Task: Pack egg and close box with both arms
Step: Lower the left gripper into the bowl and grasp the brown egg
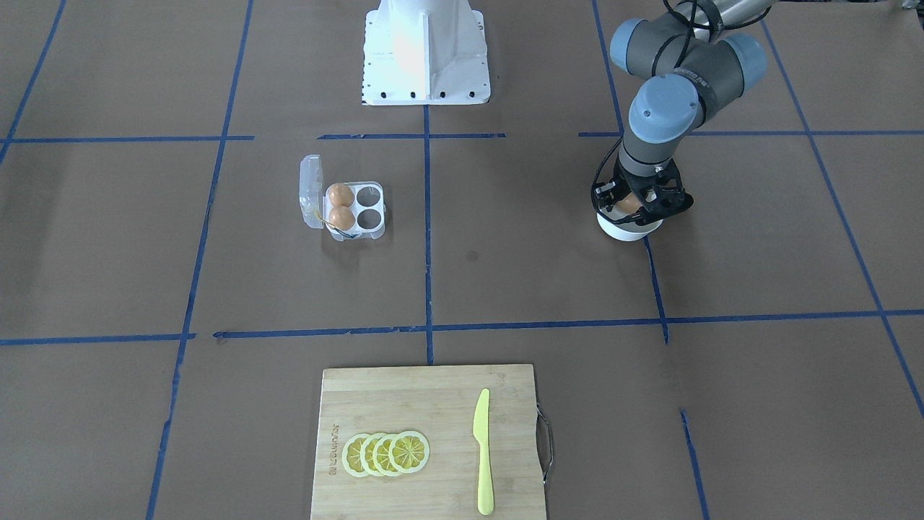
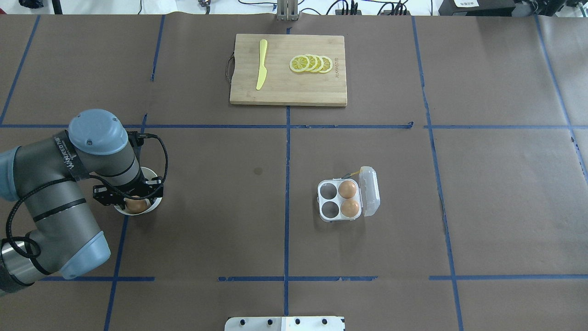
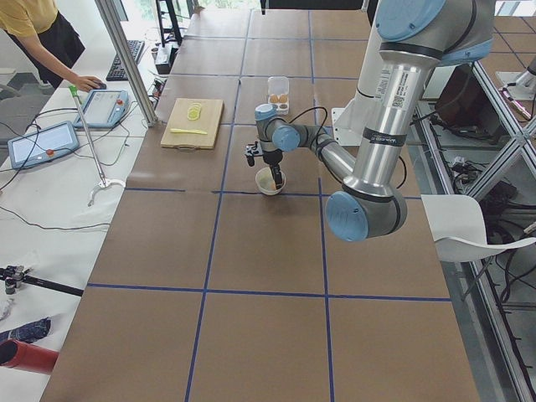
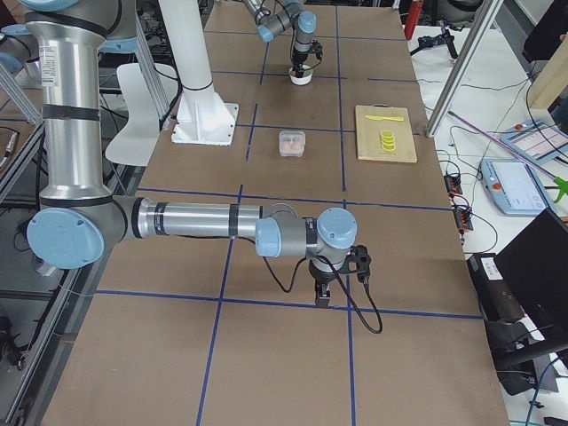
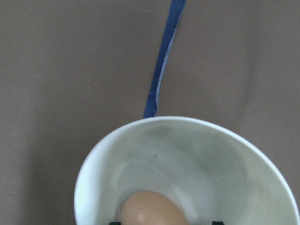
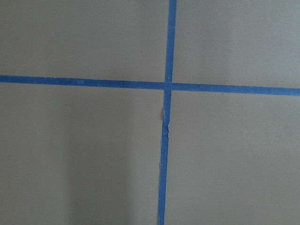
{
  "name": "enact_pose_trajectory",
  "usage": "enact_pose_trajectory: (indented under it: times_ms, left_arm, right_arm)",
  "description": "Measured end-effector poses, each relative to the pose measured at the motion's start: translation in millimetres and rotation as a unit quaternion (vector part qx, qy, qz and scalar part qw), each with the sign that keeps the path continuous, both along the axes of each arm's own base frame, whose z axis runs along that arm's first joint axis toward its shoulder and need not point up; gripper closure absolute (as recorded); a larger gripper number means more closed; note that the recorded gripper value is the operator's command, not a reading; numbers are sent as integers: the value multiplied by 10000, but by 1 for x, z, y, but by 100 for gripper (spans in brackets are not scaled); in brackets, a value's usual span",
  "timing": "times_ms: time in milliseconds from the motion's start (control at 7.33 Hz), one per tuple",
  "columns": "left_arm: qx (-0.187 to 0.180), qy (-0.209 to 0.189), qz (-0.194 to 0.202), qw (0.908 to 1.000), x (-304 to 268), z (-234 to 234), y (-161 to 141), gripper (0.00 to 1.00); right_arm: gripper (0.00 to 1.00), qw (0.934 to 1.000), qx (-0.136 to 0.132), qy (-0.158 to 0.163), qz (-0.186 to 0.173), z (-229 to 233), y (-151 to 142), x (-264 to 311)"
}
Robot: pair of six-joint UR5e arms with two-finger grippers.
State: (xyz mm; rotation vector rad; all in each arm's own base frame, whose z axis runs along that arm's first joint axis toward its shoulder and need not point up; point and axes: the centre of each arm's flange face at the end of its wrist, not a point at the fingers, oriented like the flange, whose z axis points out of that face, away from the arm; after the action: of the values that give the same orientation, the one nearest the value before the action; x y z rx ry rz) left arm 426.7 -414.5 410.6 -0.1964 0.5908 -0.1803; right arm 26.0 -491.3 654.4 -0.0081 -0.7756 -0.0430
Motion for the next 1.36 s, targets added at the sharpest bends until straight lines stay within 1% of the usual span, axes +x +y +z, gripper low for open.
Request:
enact_pose_trajectory:
  times_ms: [273,409,682,955,1364]
  left_arm:
    - [23,5,57,10000,3,0,1,38]
    - [38,22,69,10000,5,1,1,41]
    - [55,49,78,9999,8,5,0,100]
    - [52,71,84,9999,9,3,0,100]
    - [124,163,44,9998,-1,-13,0,100]
  right_arm:
    - [0,10000,-6,1,1,0,0,0]
    - [0,10000,-8,1,2,0,0,0]
    - [0,10000,-19,2,2,1,0,0]
    - [0,10000,-32,3,2,3,0,0]
    - [0,10000,-43,0,3,4,1,0]
